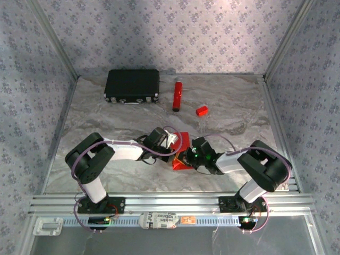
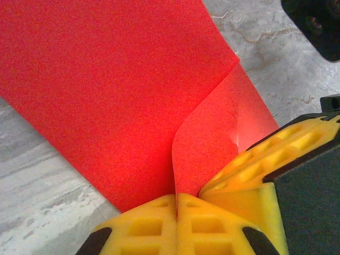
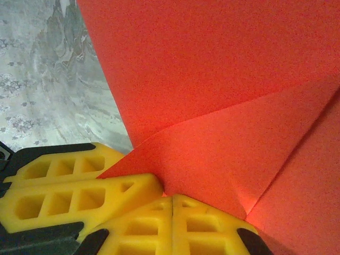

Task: Fold a paper plane with a square sheet of paper (pick it up from the middle)
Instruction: Fold the triangle a second time at the center of the table.

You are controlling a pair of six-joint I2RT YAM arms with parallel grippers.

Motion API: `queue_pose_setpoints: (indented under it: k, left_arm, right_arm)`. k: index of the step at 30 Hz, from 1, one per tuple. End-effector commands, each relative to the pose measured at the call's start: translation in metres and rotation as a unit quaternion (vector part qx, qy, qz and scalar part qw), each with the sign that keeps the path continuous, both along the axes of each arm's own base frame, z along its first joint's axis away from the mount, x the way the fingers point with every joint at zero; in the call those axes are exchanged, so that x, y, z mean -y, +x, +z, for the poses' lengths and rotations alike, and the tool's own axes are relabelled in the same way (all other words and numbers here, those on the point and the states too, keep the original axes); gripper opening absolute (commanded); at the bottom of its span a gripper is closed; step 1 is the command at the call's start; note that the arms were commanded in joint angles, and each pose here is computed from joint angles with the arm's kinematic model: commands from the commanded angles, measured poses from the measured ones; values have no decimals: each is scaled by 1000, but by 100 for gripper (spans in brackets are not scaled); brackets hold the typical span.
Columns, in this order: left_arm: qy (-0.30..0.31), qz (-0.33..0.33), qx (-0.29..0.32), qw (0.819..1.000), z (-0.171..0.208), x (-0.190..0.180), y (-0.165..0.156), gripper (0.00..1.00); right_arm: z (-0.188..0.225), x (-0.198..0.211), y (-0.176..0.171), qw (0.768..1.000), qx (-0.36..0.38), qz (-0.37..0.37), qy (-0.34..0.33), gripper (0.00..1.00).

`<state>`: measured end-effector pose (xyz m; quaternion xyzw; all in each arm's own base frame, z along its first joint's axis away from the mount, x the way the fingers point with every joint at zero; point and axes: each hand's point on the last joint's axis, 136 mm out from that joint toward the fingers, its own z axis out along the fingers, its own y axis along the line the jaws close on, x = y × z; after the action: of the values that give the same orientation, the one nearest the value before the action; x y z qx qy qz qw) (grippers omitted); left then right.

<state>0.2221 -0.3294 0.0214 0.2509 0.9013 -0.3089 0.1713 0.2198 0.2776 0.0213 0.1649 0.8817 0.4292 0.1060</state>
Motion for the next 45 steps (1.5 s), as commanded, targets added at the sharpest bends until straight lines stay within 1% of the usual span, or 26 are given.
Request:
queue_pose_setpoints:
  k: [1, 6, 9, 13, 17, 19, 22, 26, 29, 30, 33, 35, 38, 40, 45]
  left_arm:
    - [44, -3, -34, 998, -24, -18, -14, 3]
    - [43, -1, -34, 998, -23, -18, -14, 3]
    - [43, 0, -35, 998, -24, -18, -14, 3]
    - [43, -2, -34, 998, -23, -18, -14, 3]
    - [43, -2, -35, 998, -23, -17, -14, 3]
    - [42, -2, -35, 998, -23, -17, -14, 3]
    - [41, -1, -36, 998, -21, -16, -13, 4]
    - [41, -1, -39, 998, -15, -15, -12, 6]
    - [34, 8, -35, 999, -2, -11, -5, 9]
    - [28, 16, -34, 999, 4, -10, -1, 12]
    - [18, 27, -34, 999, 21, -7, 6, 26]
    - [16, 31, -30, 999, 32, -6, 9, 33]
    - [8, 47, -32, 998, 45, -7, 10, 36]
    - [-4, 52, -40, 998, 53, -7, 6, 34]
    - [-76, 30, -87, 993, 77, 8, -14, 13]
  right_arm:
    - [-12, 9, -5, 1000, -15, -8, -22, 0]
    - [14, 5, 10, 1000, 15, -3, -13, 0]
    - [18, 15, 17, 1000, 19, -16, -18, 0]
    - [20, 18, 24, 1000, 22, -19, -9, 0]
    - [11, 18, 23, 1000, 12, -14, -15, 0]
    - [-2, 25, 19, 999, -2, -17, -36, 0]
    - [-24, 38, 8, 996, -28, -19, -88, 0]
    - [-34, 47, 1, 993, -39, -25, -107, 0]
    - [-33, 50, 2, 992, -38, -31, -113, 0]
    - [-33, 51, 2, 992, -36, -32, -113, 0]
    - [-31, 51, 4, 992, -34, -35, -113, 0]
    - [-30, 50, 5, 993, -32, -38, -111, 0]
    - [-30, 50, 6, 993, -31, -39, -109, 0]
    - [-29, 49, 6, 993, -30, -40, -107, 0]
    - [-29, 50, 7, 993, -27, -46, -101, 0]
